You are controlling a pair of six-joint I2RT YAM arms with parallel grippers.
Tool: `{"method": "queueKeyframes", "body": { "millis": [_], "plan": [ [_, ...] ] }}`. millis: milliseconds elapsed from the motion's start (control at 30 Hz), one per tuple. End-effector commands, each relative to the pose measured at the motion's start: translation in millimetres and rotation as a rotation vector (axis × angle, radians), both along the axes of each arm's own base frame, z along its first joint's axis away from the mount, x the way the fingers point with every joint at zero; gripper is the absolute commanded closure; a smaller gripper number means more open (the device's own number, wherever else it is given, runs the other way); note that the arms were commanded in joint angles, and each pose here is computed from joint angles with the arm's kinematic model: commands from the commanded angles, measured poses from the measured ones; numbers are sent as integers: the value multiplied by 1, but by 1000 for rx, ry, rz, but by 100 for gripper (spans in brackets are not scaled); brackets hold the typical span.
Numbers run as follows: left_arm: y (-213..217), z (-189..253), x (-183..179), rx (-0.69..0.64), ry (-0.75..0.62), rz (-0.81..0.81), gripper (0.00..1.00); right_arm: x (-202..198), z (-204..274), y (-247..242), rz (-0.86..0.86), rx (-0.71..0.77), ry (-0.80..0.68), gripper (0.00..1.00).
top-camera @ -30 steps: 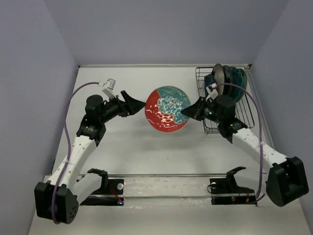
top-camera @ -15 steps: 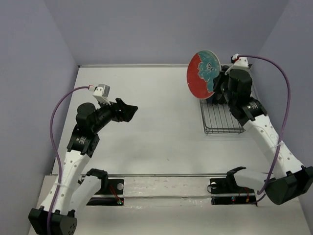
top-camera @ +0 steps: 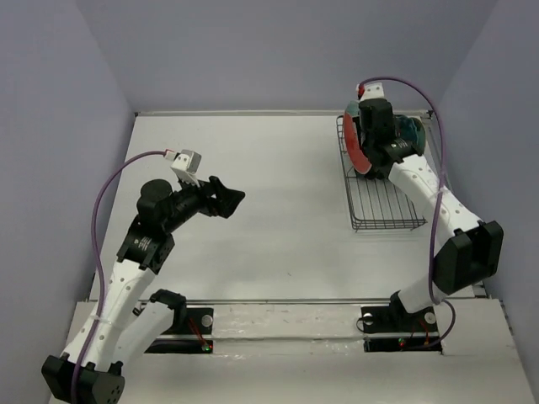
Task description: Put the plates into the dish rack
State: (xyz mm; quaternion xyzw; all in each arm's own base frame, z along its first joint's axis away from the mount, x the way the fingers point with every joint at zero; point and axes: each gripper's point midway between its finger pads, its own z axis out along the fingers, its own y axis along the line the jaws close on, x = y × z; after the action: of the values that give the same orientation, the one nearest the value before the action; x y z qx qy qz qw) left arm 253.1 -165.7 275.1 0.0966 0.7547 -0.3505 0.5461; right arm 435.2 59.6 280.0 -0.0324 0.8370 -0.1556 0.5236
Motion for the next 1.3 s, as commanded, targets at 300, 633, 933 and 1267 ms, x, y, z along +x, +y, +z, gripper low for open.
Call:
{"method": "queueKeyframes", "body": {
  "millis": [300, 633, 933, 1267],
  "plan": [
    [-13, 11, -10, 46, -47, -40, 1, 34, 91, -16, -169, -171, -240, 93],
    [-13, 11, -11, 56, -49, -23, 1, 42, 87, -3, -275, -346, -242, 93],
    [-19, 8, -15, 67, -39, -43, 1, 35, 78, 1, -343, -344, -291, 93],
    [-20, 10, -17, 67, -46, -44, 1, 31, 55, 7, -316, -286, -280, 93]
  ]
}}
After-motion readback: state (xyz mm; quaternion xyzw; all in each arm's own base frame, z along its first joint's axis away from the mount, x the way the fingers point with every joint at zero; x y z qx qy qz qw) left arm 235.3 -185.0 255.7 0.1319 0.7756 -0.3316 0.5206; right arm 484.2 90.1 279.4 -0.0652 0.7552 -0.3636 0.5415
